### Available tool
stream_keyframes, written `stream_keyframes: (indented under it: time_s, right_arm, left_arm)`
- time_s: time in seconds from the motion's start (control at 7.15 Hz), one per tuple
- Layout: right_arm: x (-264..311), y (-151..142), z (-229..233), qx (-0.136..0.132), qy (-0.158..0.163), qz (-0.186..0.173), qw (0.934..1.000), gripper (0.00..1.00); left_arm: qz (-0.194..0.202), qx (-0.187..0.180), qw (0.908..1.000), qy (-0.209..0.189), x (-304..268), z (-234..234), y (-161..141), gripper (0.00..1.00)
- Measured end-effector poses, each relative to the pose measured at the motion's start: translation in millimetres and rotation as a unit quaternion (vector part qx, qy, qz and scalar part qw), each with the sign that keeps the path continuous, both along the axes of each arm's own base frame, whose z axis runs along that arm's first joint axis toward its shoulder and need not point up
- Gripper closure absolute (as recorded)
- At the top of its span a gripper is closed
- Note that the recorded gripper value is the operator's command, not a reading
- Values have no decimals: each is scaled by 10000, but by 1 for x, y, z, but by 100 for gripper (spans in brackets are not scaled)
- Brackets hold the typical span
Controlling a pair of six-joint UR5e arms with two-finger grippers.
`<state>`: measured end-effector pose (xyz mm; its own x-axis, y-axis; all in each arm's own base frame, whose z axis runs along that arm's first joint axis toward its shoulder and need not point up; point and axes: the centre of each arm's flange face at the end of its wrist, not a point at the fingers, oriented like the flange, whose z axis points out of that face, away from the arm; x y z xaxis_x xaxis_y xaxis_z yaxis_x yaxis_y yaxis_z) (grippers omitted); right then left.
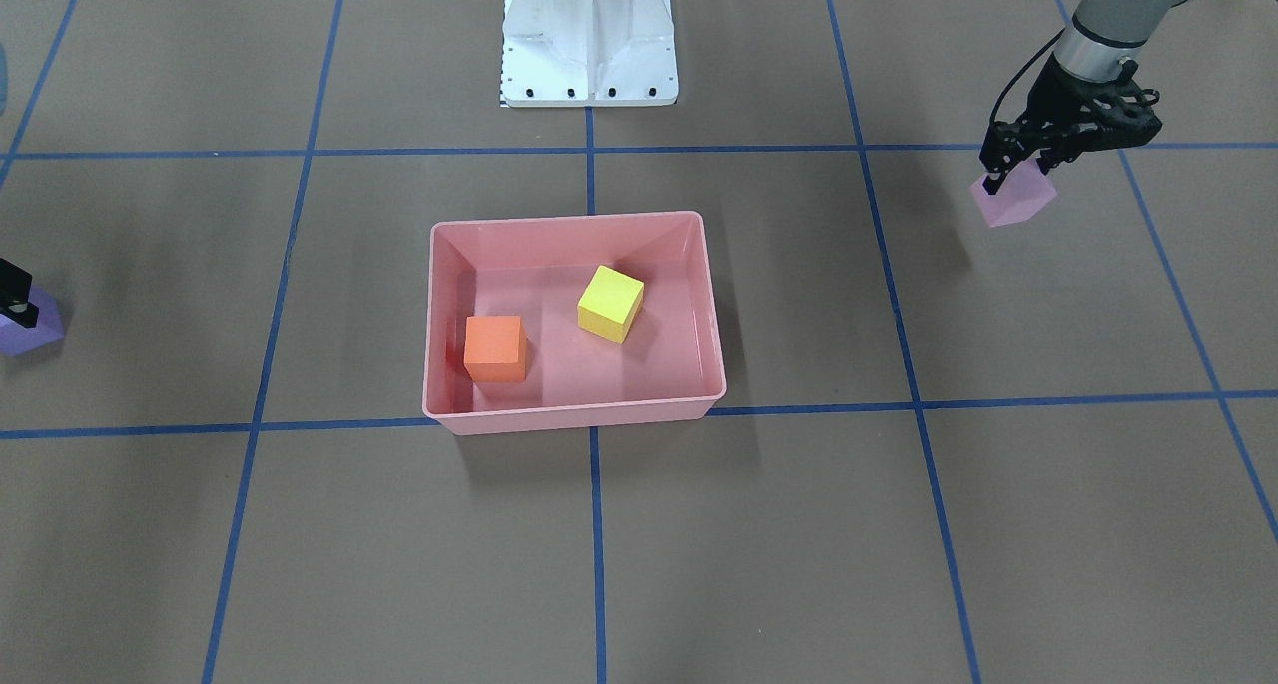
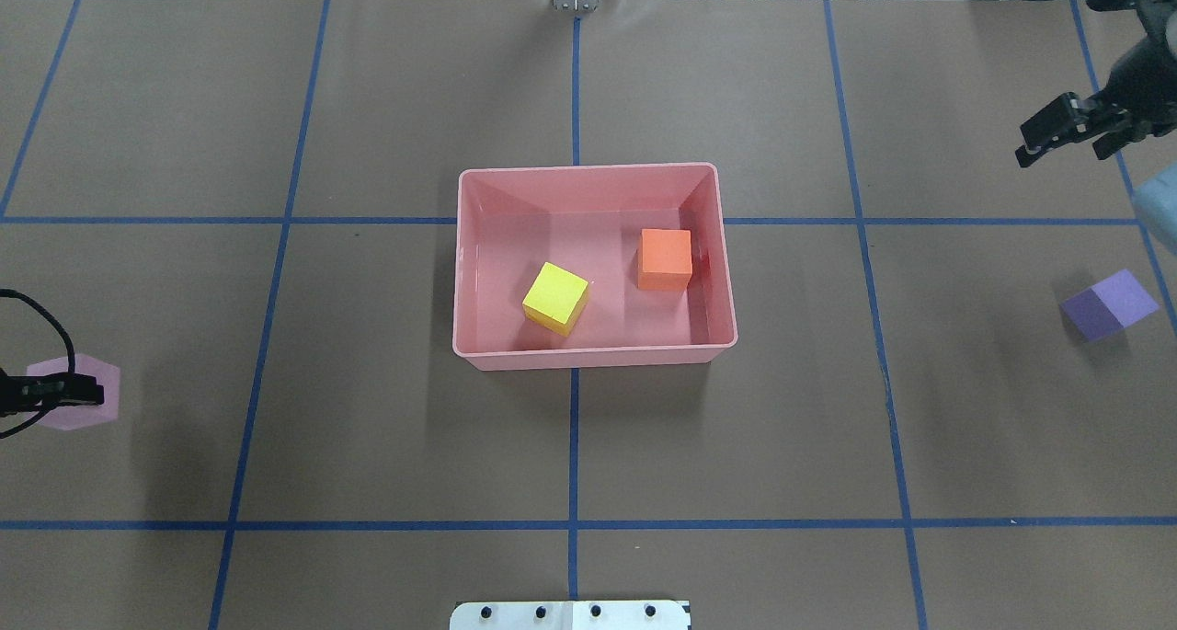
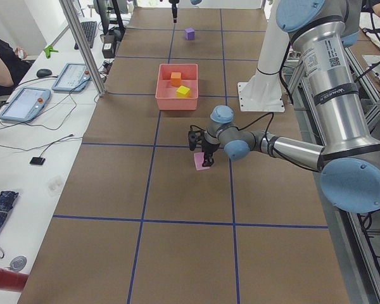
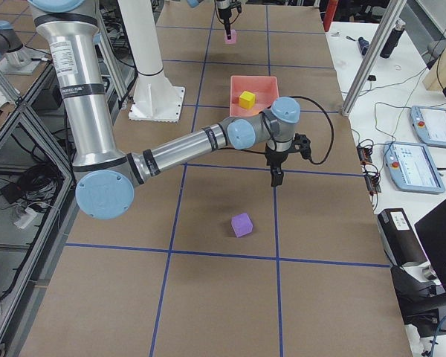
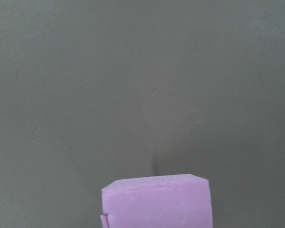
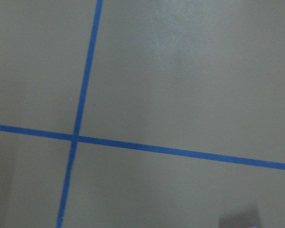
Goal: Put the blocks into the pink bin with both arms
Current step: 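Grasp the pink cube with left gripper while right gripper reaches purple cube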
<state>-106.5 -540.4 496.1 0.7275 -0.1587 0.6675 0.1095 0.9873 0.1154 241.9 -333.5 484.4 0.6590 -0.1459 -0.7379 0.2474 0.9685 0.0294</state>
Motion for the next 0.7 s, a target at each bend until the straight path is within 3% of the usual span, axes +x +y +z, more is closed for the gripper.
stream_keyframes:
  time_s: [0.28, 0.7]
  right_arm:
    - [13, 19, 59, 233, 242, -475, 9983, 0]
    - [2, 26, 118, 508, 262, -867, 9946, 0]
  left_arm:
    - [-65, -25, 10000, 27, 42, -87, -40, 100]
    - [-257, -265, 9993, 51, 91, -236, -79, 100]
